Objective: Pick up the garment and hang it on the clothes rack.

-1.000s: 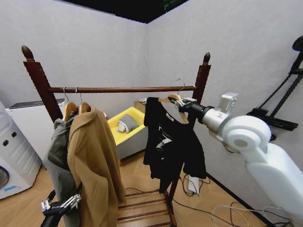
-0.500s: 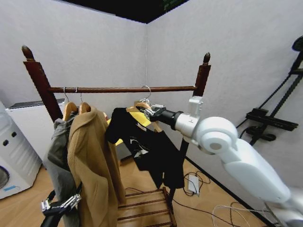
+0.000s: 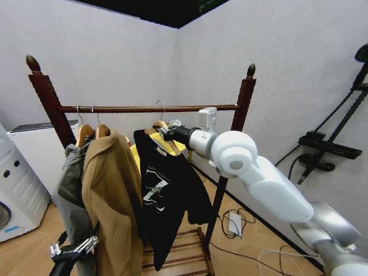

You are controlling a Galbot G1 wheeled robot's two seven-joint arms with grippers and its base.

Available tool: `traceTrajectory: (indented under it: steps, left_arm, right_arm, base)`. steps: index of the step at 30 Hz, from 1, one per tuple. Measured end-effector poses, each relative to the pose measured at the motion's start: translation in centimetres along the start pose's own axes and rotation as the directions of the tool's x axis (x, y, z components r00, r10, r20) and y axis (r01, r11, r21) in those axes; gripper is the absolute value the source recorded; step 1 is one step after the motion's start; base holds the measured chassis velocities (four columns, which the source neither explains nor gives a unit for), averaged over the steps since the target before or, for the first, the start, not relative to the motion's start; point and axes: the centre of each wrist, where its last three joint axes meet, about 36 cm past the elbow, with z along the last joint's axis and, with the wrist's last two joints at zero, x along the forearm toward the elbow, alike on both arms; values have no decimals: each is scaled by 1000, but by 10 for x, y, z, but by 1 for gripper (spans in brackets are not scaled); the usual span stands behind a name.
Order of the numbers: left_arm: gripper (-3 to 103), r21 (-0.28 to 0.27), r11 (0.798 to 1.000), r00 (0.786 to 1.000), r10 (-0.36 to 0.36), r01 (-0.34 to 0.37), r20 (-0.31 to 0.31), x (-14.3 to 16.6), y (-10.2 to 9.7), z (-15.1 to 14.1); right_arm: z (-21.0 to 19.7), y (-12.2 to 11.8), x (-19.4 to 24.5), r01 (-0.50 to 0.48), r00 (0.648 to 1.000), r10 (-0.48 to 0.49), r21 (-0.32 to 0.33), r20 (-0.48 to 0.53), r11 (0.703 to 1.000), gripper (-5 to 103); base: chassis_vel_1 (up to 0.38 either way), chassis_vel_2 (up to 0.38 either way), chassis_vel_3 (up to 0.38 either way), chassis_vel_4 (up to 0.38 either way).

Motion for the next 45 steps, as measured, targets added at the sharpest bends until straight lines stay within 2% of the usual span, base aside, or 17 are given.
traceTrajectory:
  steps: [7, 19, 25, 34, 45]
  left_arm:
    - [100, 0, 1000, 1000, 0, 0, 0, 0, 0, 0]
    - [100, 0, 1000, 1000, 0, 0, 0, 0, 0, 0]
    - [100, 0, 1000, 1000, 0, 0, 0, 0, 0, 0]
    - [100, 0, 1000, 1000, 0, 0, 0, 0, 0, 0]
    - [100, 0, 1000, 1000, 0, 0, 0, 0, 0, 0]
  right_arm:
    - [-10, 11, -36, 16, 998, -18, -34, -54, 999, 10]
    - [-9, 42, -81, 35, 991, -37, -22, -130, 999, 10]
    - [-8, 39, -92, 8, 993, -12, -35, -122, 999, 10]
    - [-16, 11, -80, -71, 991, 67, -26, -112, 997, 10]
    - [-28, 23, -99, -101, 984, 97, -18, -147, 995, 10]
  base:
    - [0, 0, 0, 0]
    - [0, 0, 0, 0]
    - [0, 0, 0, 0]
    - [0, 0, 0, 0]
    - [0, 0, 0, 0]
